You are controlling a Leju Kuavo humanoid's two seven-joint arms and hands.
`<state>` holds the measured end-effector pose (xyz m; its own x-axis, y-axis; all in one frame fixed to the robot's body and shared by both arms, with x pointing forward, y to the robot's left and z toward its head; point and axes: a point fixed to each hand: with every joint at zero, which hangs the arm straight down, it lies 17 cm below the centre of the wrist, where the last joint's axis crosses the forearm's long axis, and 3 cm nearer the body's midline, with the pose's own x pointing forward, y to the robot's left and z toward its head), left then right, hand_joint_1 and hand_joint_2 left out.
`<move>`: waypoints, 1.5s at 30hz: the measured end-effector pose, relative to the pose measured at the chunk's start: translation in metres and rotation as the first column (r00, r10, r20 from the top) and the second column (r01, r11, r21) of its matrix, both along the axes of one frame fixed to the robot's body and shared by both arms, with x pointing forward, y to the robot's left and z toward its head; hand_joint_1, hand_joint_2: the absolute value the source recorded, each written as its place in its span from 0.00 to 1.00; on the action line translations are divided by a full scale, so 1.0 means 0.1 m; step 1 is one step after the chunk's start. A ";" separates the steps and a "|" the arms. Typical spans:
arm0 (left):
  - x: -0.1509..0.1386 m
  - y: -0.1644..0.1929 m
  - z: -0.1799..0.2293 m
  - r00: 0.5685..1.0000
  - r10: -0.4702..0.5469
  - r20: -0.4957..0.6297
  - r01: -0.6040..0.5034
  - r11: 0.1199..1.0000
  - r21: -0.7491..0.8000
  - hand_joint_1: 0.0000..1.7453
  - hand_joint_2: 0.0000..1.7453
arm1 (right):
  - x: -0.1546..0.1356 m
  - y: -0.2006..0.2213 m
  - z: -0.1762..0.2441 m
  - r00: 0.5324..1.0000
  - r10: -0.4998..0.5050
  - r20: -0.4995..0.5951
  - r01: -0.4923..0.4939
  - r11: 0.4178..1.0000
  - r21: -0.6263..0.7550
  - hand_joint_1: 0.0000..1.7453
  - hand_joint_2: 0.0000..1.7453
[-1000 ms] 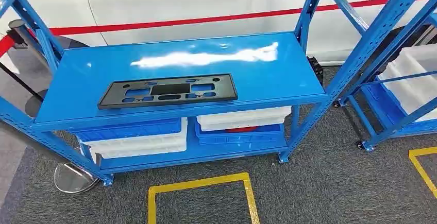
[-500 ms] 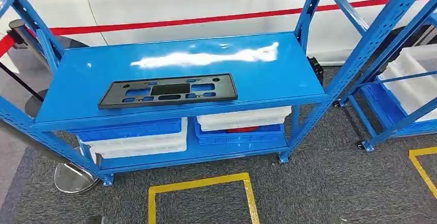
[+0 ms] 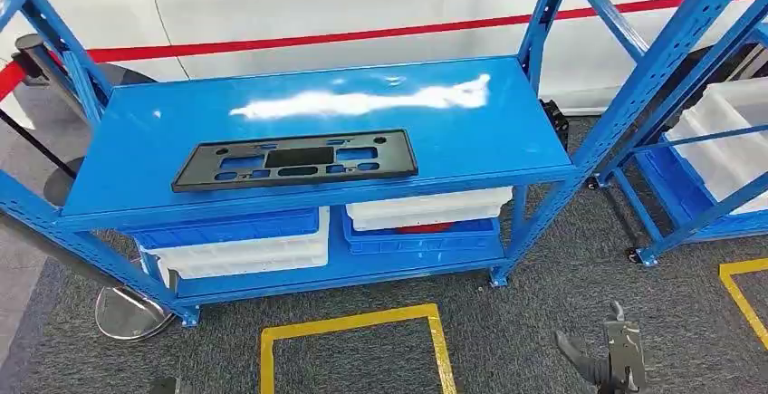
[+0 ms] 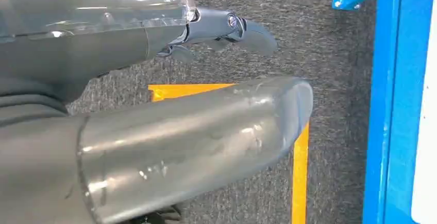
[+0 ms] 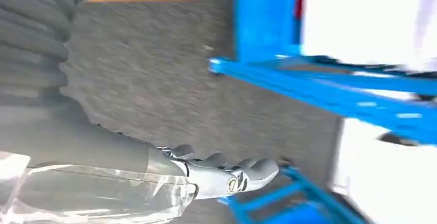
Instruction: Take the parts from the cabinet and place them on the table.
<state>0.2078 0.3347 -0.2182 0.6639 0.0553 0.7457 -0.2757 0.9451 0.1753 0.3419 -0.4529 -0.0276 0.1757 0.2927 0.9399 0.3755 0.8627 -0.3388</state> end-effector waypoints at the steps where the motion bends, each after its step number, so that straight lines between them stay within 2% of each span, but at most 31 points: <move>1: 0.01 0.00 0.01 1.000 0.002 0.004 -0.002 1.000 0.000 0.00 0.00 | 0.05 0.03 0.11 0.999 0.017 0.027 -0.017 1.000 -0.020 0.00 1.00; 8: 0.06 0.02 0.06 0.999 0.007 0.038 -0.007 1.000 0.012 0.00 0.00 | 0.42 0.50 0.97 0.958 0.183 0.220 -0.145 0.973 -0.177 0.00 1.00; 13: 0.09 0.04 0.09 0.998 0.014 0.060 -0.015 1.000 0.021 0.00 0.00 | 0.61 1.11 1.45 0.888 0.340 0.311 -0.278 0.933 -0.226 0.00 1.00; 15: 0.09 0.03 0.10 0.997 0.020 0.070 -0.021 1.000 0.018 0.00 0.00 | 0.66 1.40 1.61 0.846 0.408 0.343 -0.350 0.911 -0.220 0.00 1.00; 18: 0.09 0.04 0.11 0.996 0.030 0.080 -0.032 0.999 0.019 0.00 0.00 | 0.67 1.84 1.72 0.791 0.495 0.359 -0.444 0.869 -0.220 0.00 1.00; 21: 0.09 0.02 0.12 0.996 0.032 0.086 -0.034 0.999 0.018 0.00 0.00 | 0.66 2.21 1.85 0.741 0.566 0.362 -0.497 0.824 -0.272 0.00 1.00; 27: 0.10 0.01 0.14 0.994 0.040 0.098 -0.042 0.999 0.019 0.00 0.00 | 0.69 2.69 2.15 0.682 0.646 0.344 -0.489 0.752 -0.442 0.00 1.00; 30: 0.13 -0.01 0.15 0.994 0.036 0.104 -0.038 0.999 0.019 0.00 0.00 | 0.70 2.76 2.24 0.673 0.656 0.341 -0.468 0.735 -0.490 0.00 1.00; 33: 0.15 -0.02 0.15 0.994 0.026 0.106 -0.029 0.999 0.021 0.00 0.00 | 0.73 2.87 2.35 0.651 0.683 0.329 -0.441 0.694 -0.569 0.00 1.00; 40: 0.31 -0.12 0.21 0.992 -0.022 0.124 0.019 0.999 0.025 0.00 0.00 | 0.79 3.17 2.66 0.607 0.738 0.295 -0.324 0.568 -0.757 0.00 1.00; 45: 0.42 -0.21 0.24 0.989 -0.061 0.136 0.058 0.998 0.028 0.00 0.00 | 0.77 3.36 2.85 0.574 0.774 0.267 -0.205 0.452 -0.868 0.00 1.00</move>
<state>0.2497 0.3142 -0.1938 0.5569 -0.0006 0.8306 -0.2420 0.9565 0.1629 0.4192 -0.1165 0.2574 -0.7040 0.6854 0.1860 0.3069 0.5297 -0.7907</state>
